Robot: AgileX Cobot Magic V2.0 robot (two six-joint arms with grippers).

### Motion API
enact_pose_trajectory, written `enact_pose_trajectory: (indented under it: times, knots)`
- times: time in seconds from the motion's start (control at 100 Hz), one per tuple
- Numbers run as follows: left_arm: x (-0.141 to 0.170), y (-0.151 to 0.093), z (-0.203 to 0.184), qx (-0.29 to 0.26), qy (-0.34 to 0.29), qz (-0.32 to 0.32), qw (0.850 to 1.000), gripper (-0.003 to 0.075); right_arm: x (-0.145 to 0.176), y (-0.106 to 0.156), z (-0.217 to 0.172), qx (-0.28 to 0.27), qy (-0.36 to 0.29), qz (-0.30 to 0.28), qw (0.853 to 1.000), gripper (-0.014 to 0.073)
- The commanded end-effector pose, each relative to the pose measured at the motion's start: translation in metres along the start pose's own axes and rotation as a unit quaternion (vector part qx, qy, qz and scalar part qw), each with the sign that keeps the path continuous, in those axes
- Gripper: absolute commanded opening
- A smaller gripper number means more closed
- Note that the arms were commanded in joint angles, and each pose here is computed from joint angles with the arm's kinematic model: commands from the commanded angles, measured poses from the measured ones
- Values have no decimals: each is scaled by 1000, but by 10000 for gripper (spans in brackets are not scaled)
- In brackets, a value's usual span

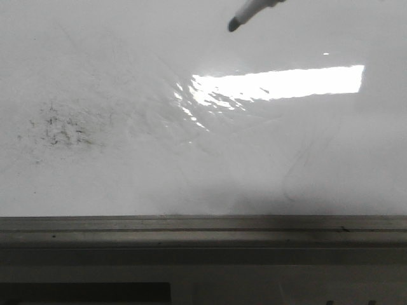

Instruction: Write number 8 on whiteboard

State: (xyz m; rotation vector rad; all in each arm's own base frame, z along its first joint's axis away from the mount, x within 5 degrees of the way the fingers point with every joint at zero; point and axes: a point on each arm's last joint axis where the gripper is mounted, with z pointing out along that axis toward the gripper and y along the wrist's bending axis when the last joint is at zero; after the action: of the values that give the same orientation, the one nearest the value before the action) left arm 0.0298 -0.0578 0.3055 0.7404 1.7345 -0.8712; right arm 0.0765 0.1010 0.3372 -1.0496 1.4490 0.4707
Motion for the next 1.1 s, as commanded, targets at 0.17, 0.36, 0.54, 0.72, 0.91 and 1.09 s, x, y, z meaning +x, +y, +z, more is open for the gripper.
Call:
enact_pose_trajectory:
  times: [0.17, 0.36, 0.54, 0.72, 0.91, 1.09]
  knots:
    - [-14, -2, -2, 3, -45, -11, 999, -20, -23, -11, -3, 61, -100, 15, 993, -43]
    - [-14, -2, -2, 3, -45, -11, 999, -20, -17, -10, -2, 56, -69, 11, 996, -43]
    - [-14, -2, -2, 3, -45, -11, 999, -20, -17, -11, -2, 60, -64, -14, 996, -43]
    - [-14, -2, -2, 3, -45, -11, 999, -20, -15, -10, -1, 59, -54, -14, 997, -43]
    - [-14, -2, -2, 3, -45, -11, 999, -20, -11, -10, 10, 56, -32, -40, 997, -43]
    - [-14, -2, -2, 3, -45, -11, 999, -20, -7, -10, 22, 49, -11, -46, 998, -43]
